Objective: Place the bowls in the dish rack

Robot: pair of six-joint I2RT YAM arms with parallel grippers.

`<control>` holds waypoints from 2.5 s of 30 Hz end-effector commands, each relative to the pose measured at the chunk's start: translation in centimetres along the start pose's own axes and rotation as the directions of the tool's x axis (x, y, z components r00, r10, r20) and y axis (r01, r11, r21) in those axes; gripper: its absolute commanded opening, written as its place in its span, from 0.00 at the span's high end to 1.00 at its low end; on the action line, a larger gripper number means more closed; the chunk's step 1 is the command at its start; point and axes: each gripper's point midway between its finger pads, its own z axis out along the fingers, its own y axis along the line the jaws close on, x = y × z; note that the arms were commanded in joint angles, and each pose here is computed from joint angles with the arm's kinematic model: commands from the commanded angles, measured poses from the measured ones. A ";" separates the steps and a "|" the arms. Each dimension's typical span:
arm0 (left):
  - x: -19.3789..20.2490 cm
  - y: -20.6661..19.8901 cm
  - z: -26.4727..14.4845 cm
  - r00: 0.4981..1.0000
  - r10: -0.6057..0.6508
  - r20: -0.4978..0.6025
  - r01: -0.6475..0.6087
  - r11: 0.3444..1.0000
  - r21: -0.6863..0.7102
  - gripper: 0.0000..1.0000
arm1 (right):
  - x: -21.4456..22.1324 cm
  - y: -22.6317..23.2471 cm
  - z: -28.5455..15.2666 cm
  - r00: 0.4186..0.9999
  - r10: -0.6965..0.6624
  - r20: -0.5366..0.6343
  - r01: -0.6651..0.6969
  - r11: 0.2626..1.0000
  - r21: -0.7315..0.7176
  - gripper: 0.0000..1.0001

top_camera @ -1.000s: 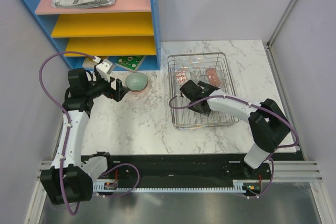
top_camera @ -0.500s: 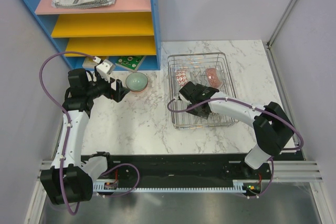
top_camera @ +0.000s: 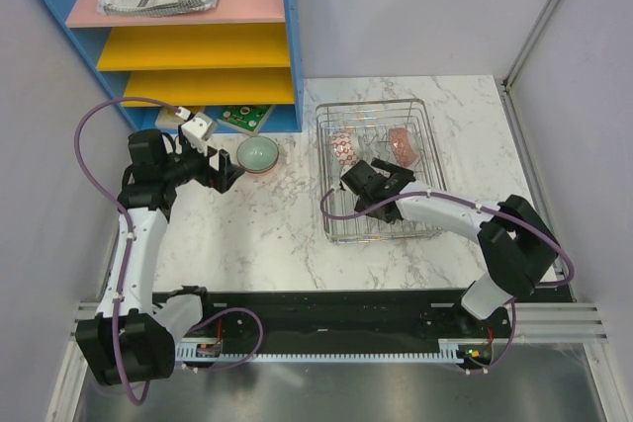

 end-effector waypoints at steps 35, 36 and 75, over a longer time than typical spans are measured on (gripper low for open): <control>6.7 8.9 7.2 0.967 -0.112 -0.230 0.078 0.985 -0.152 0.00 | -6.4 -5.4 -7.9 0.873 0.327 0.362 -0.264 0.941 -0.212 0.02; 6.5 9.1 7.5 0.968 -0.109 -0.225 0.075 0.985 -0.153 0.00 | -6.5 -5.5 -8.1 0.869 0.331 0.368 -0.265 0.939 -0.219 0.02; 9.0 8.4 15.4 0.931 -0.051 -0.362 -0.003 0.989 -0.148 0.96 | -6.5 -4.1 -7.8 0.868 0.341 0.360 -0.254 0.930 -0.266 0.02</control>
